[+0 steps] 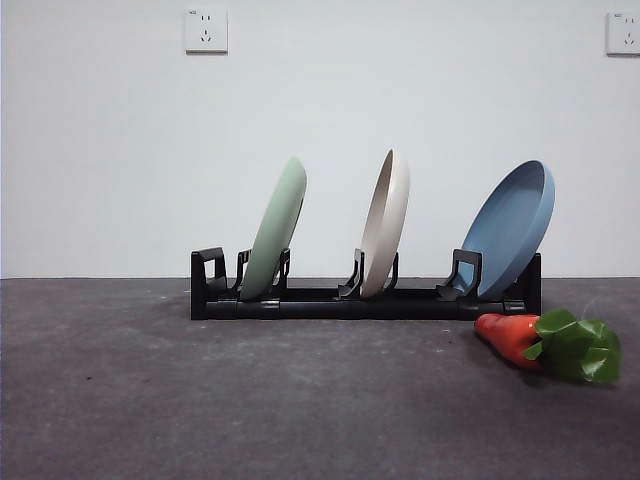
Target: Take the green plate from the plate rack,put the plate on the table,take the carrot from the table,put the carrot in the plate
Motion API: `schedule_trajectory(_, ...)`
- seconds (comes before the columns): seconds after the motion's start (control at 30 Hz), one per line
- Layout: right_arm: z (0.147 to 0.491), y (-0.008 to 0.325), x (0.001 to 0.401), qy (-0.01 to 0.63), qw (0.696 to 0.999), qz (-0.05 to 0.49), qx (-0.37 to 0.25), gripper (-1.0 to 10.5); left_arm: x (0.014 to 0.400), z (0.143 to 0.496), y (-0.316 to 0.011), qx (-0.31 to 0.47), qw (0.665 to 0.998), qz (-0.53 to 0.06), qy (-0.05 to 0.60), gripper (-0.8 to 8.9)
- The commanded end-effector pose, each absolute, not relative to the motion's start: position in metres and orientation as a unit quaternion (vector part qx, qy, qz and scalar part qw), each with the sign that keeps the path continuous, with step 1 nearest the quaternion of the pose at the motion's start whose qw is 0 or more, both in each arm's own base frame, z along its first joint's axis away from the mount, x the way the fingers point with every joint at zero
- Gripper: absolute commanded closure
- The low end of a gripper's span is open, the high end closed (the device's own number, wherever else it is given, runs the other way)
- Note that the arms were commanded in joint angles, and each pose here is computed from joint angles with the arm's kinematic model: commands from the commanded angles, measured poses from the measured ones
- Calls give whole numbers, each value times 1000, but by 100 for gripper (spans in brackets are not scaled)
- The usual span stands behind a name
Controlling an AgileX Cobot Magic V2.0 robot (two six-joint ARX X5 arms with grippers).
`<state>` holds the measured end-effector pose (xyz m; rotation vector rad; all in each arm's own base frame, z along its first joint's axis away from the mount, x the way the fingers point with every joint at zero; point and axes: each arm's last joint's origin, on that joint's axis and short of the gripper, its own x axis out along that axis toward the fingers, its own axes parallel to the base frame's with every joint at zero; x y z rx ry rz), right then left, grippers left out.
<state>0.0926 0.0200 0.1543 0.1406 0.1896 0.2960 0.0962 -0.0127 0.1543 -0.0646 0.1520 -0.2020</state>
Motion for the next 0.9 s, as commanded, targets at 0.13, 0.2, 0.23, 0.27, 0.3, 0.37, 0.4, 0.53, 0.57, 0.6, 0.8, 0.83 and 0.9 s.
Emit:
schedule_trajectory(0.13,151,21,93,111,969,143,166,947,96,153,-13,-138,981,-104,85,820)
schedule_trajectory(0.2,156,21,93,109,964,144,196,957,96,157,-14,-172,975,-113,84,820)
schedule_trajectory(0.23,159,21,92,106,962,144,206,957,95,160,-14,-180,973,-119,82,820)
schedule_trajectory(0.27,164,20,91,100,960,145,216,957,95,164,-14,-186,971,-126,79,820)
schedule_trajectory(0.3,169,20,90,93,960,146,222,958,94,168,-15,-186,971,-133,74,820)
schedule_trajectory(0.37,181,20,88,78,960,150,222,958,91,179,-15,-186,971,-137,61,820)
schedule_trajectory(0.4,188,20,87,70,961,152,222,958,90,185,-14,-186,971,-138,54,820)
schedule_trajectory(0.53,216,19,83,51,961,157,221,958,82,213,-14,-184,972,-143,34,820)
schedule_trajectory(0.57,224,19,82,54,961,157,220,958,80,221,-14,-184,971,-149,33,820)
schedule_trajectory(0.6,231,19,82,59,962,155,218,958,78,228,-14,-182,970,-156,34,820)
schedule_trajectory(0.8,274,21,82,117,967,177,143,958,69,266,-16,-157,964,-203,69,820)
schedule_trajectory(0.83,282,21,82,132,965,188,127,958,68,272,-16,-150,963,-211,79,820)
schedule_trajectory(0.9,296,22,84,160,961,201,99,958,67,284,-17,-135,960,-226,97,820)
